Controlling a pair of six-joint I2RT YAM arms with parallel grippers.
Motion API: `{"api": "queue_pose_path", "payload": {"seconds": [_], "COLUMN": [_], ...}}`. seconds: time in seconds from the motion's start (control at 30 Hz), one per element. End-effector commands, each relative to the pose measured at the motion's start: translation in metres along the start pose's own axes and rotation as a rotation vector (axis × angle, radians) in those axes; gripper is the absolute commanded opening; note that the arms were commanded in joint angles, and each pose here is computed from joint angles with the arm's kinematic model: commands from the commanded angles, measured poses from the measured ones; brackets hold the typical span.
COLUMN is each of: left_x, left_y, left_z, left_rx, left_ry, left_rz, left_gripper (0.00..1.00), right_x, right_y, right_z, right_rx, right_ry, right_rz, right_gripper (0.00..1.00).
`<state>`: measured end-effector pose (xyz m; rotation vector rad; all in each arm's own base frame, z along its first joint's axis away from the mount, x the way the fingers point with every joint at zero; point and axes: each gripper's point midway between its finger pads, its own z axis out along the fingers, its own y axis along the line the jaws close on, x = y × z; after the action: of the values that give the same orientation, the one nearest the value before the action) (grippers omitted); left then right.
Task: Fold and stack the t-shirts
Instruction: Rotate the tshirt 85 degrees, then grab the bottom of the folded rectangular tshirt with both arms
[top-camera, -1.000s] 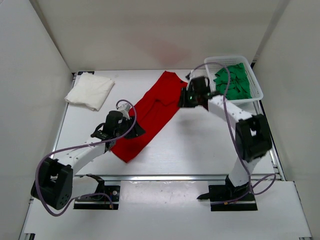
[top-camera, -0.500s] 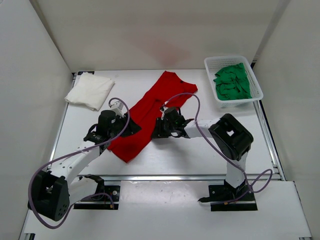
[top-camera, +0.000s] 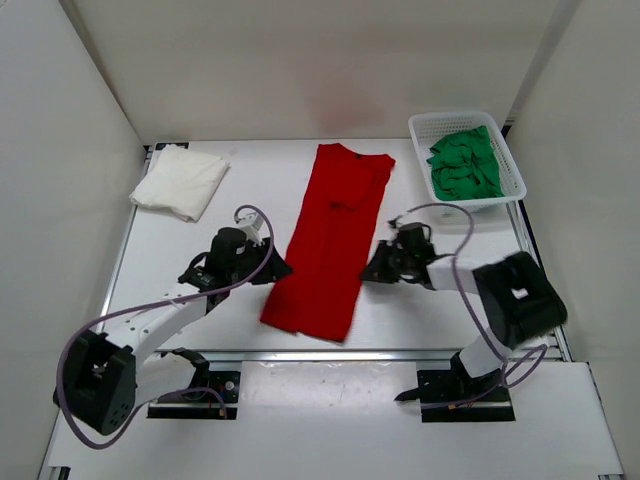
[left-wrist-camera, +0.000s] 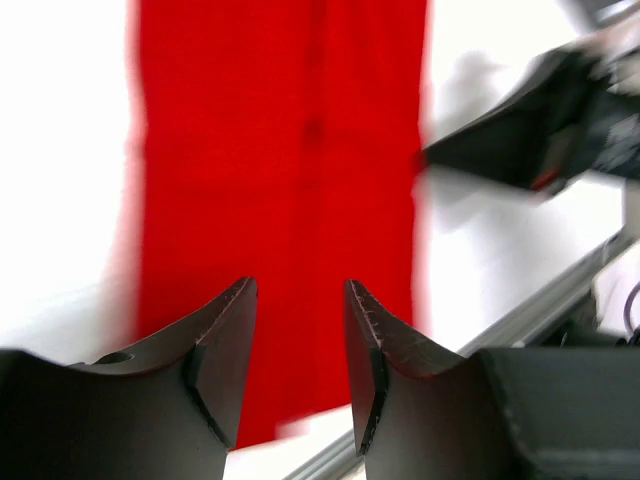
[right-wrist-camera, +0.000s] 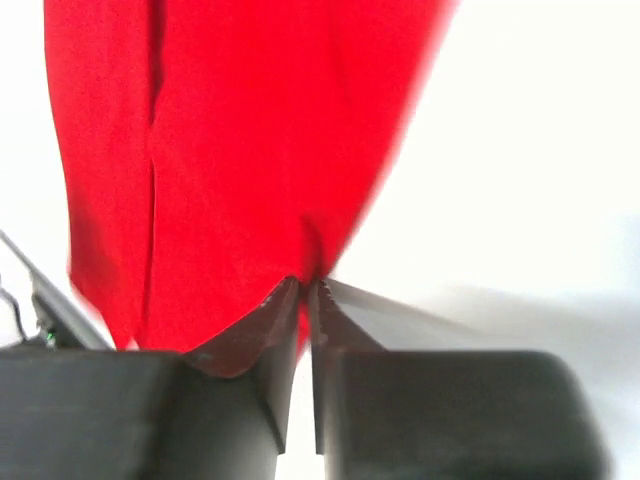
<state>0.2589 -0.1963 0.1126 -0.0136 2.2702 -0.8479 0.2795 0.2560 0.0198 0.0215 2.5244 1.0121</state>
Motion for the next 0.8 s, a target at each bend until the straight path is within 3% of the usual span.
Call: {"api": "queue_pose_path", "payload": {"seconds": [0.0, 0.1, 0.17, 0.33, 0.53, 0.73, 0.77], "left_x": [0.024, 0.041, 0.056, 0.103, 0.139, 0.154, 0.158], "left_y": [-0.002, 0.003, 0.011, 0.027, 0.029, 0.025, 0.024], "left_z": [0.009, 0.014, 0.014, 0.006, -0.006, -0.011, -0.01], "left_rx": [-0.012, -0.055, -0.092, -0.123, -0.12, -0.084, -0.079], "left_ry": [0.074, 0.124, 0.163, 0.302, 0.439, 0.488, 0.499], "left_rz": [0.043, 0.087, 0.117, 0.151, 0.201, 0.183, 0.178], "left_gripper": [0.51, 0.54, 0.56, 0.61, 0.62, 0.61, 0.61], "right_x": [0.002, 0.015, 0.026, 0.07, 0.124, 0.136, 0.137], "right_y": [-0.045, -0.055, -0.054, -0.065, -0.048, -0.032, -0.03], "right_z": [-0.048, -0.078, -0.088, -0.115, -0.119, -0.117, -0.116], "right_rx": [0.054, 0.109, 0.134, 0.224, 0.15, 0.11, 0.097], "right_ry": [-0.035, -0.036, -0.041, -0.039, 0.053, 0.101, 0.107], "right_rz": [0.009, -0.027, -0.042, 0.017, 0.09, 0.07, 0.077], "right_gripper": [0.11, 0.36, 0.44, 0.43, 0.38, 0.39, 0.34]}}
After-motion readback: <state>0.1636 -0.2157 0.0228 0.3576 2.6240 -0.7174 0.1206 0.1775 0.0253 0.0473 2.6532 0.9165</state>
